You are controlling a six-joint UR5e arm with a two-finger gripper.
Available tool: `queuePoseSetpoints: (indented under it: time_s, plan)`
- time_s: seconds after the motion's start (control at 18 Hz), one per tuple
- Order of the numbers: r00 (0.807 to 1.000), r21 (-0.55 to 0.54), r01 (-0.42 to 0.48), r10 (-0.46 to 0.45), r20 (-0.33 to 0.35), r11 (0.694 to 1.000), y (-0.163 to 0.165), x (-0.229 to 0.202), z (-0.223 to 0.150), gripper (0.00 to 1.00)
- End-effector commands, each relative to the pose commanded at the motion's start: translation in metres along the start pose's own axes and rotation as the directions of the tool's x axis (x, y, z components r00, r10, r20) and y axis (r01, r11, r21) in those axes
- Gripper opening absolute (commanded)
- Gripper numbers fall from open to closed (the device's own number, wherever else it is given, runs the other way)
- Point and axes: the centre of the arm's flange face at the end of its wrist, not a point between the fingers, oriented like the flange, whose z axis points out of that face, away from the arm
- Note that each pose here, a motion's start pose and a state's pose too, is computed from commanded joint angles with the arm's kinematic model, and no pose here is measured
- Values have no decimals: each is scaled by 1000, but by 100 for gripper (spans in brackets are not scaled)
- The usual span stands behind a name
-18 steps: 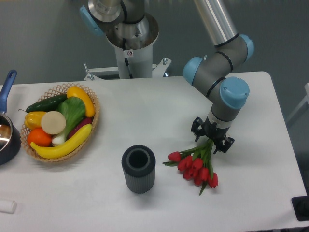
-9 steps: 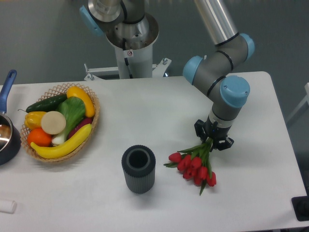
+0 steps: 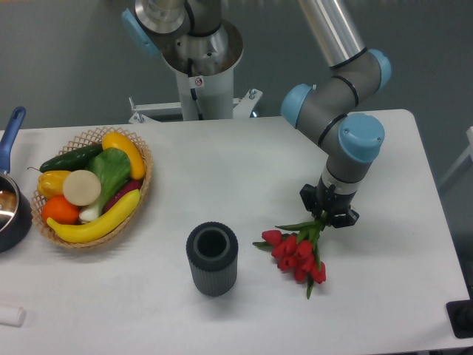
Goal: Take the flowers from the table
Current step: 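Lift the gripped tulip bunch up off the table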
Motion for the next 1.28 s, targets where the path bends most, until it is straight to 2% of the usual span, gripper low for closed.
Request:
queuePoseSetpoints:
  time_s: [0.17, 0.28, 0.44, 0.5, 0.61, 0.78, 0.89, 1.06, 1.17, 1.28]
  plan:
    - [997, 37, 0, -3, 72, 999, -8, -1, -47, 22]
    - [993, 138, 28, -43, 106, 990, -19, -1, -83, 22]
    - [987, 306, 66, -108, 123, 950, -37, -1, -132, 23]
    - [981, 361, 95, -149, 123, 928, -41, -3, -151, 23]
    - [974, 426, 136, -200, 108, 894, -47, 1, -175, 23]
    - [963, 474, 171, -249, 106, 863, -43, 1, -194, 23]
    - [949, 533, 220, -306, 78, 817, -35, -3, -207, 23]
    - [949, 626, 221, -314, 39, 748, -30, -10, -223, 23]
    - [952, 652, 214, -306, 28, 728, -29, -12, -228, 23]
    - [952, 655, 210, -304, 32, 726, -29, -13, -230, 23]
